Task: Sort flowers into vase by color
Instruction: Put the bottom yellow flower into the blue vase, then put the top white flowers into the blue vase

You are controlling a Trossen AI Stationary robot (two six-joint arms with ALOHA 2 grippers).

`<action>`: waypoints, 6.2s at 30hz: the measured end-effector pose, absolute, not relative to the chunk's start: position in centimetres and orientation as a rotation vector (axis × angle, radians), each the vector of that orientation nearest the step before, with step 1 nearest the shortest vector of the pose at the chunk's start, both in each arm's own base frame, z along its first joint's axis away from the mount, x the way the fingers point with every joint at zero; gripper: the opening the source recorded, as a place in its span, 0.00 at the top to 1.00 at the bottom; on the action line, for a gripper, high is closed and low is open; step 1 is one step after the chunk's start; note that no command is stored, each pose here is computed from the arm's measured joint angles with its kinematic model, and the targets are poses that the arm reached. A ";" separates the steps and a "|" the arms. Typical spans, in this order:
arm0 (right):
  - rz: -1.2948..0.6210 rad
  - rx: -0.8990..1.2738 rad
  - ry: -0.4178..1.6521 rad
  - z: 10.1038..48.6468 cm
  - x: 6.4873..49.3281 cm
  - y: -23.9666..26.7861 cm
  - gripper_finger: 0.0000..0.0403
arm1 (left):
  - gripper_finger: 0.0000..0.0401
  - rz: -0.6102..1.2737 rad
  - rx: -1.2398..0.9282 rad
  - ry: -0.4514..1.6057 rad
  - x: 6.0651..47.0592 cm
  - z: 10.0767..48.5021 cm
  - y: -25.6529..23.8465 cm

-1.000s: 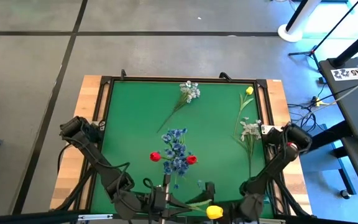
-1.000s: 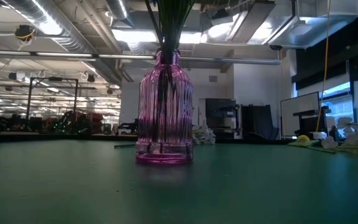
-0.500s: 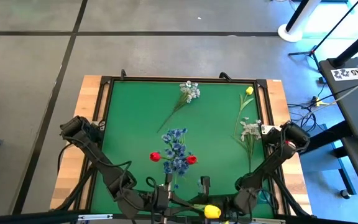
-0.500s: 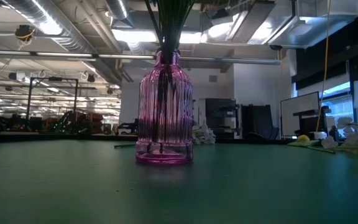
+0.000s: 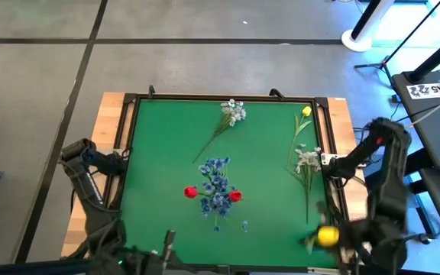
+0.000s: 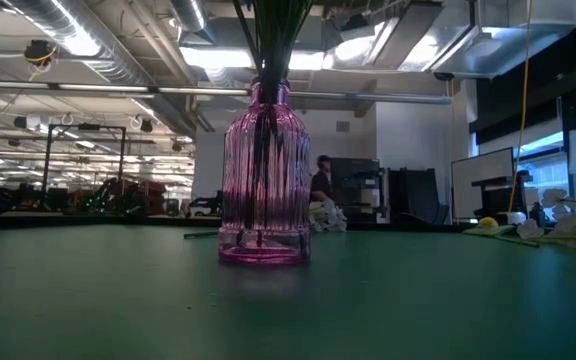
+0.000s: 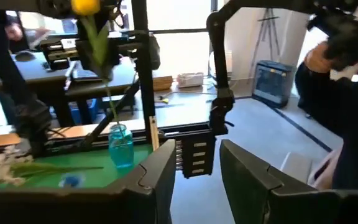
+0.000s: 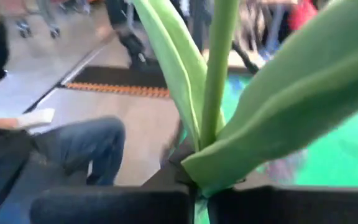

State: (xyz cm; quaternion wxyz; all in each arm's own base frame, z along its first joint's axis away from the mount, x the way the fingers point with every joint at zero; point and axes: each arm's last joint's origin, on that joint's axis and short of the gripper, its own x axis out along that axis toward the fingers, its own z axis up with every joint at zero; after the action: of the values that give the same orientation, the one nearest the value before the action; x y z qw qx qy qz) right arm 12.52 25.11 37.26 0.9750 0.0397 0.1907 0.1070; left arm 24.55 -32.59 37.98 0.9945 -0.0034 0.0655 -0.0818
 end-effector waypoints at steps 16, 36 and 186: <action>0.280 0.279 0.635 39.1 8.4 18.4 0.98 | 0.77 -0.062 -0.033 0.192 26.1 36.4 -31.7; 0.306 0.048 0.500 37.2 4.2 22.2 0.97 | 0.77 0.301 -0.255 0.586 20.8 28.0 -29.7; -0.163 -0.146 0.539 37.2 11.9 15.2 0.19 | 0.61 0.842 -0.357 0.456 29.6 7.2 4.6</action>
State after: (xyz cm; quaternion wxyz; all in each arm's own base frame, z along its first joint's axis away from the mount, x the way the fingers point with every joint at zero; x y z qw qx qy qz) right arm 11.89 15.20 37.23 0.9580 -0.0719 0.2656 -0.0803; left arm 29.59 4.55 7.25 0.8723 -0.1707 0.2181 0.4031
